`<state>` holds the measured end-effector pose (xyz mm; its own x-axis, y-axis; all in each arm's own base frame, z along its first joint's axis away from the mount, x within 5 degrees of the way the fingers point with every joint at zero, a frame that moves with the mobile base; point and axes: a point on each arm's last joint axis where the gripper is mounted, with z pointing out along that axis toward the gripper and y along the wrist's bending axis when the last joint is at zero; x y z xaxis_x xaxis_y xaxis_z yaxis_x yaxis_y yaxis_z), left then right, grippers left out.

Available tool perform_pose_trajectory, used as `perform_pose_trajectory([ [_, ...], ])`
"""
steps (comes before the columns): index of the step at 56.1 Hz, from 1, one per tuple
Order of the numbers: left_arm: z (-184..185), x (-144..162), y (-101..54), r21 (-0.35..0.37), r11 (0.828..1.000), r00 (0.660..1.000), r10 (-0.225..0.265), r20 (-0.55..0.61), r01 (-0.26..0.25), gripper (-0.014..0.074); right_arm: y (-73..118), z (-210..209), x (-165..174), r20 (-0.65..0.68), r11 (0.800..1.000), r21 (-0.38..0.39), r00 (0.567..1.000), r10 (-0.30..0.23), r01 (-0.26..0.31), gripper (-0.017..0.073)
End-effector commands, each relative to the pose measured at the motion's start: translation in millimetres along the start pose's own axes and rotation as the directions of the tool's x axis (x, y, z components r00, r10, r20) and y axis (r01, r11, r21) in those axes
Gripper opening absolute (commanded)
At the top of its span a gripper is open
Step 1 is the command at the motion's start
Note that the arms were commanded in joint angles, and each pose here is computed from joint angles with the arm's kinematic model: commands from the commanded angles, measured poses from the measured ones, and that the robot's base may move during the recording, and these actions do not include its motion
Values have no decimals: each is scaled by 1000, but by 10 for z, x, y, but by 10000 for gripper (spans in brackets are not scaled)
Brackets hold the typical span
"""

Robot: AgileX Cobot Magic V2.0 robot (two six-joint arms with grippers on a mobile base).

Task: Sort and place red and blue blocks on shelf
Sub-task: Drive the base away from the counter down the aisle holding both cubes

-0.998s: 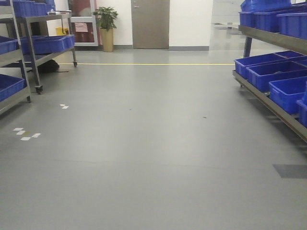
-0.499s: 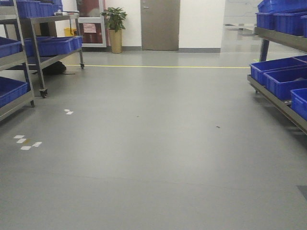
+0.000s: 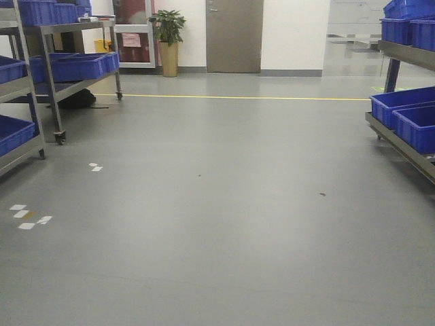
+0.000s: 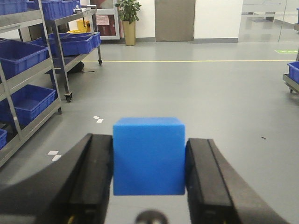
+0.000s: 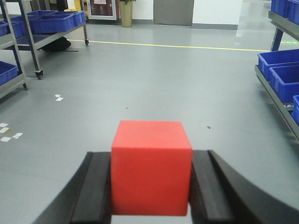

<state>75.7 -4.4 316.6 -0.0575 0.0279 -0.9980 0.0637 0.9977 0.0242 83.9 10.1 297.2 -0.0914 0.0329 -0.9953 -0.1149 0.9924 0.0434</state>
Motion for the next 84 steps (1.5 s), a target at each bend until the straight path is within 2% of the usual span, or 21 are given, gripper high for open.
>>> perform_pose_trajectory([
  [1, -16, -170, -1, 3, 1000, 994, -4, 111, 4, 328, 0, -17, -169, 110, 1000, 4, 994, -6, 5, 361],
  [84, -16, -170, -3, 7, 1000, 994, -4, 111, 4, 328, 0, -17, -169, 110, 1000, 4, 994, -6, 5, 361],
])
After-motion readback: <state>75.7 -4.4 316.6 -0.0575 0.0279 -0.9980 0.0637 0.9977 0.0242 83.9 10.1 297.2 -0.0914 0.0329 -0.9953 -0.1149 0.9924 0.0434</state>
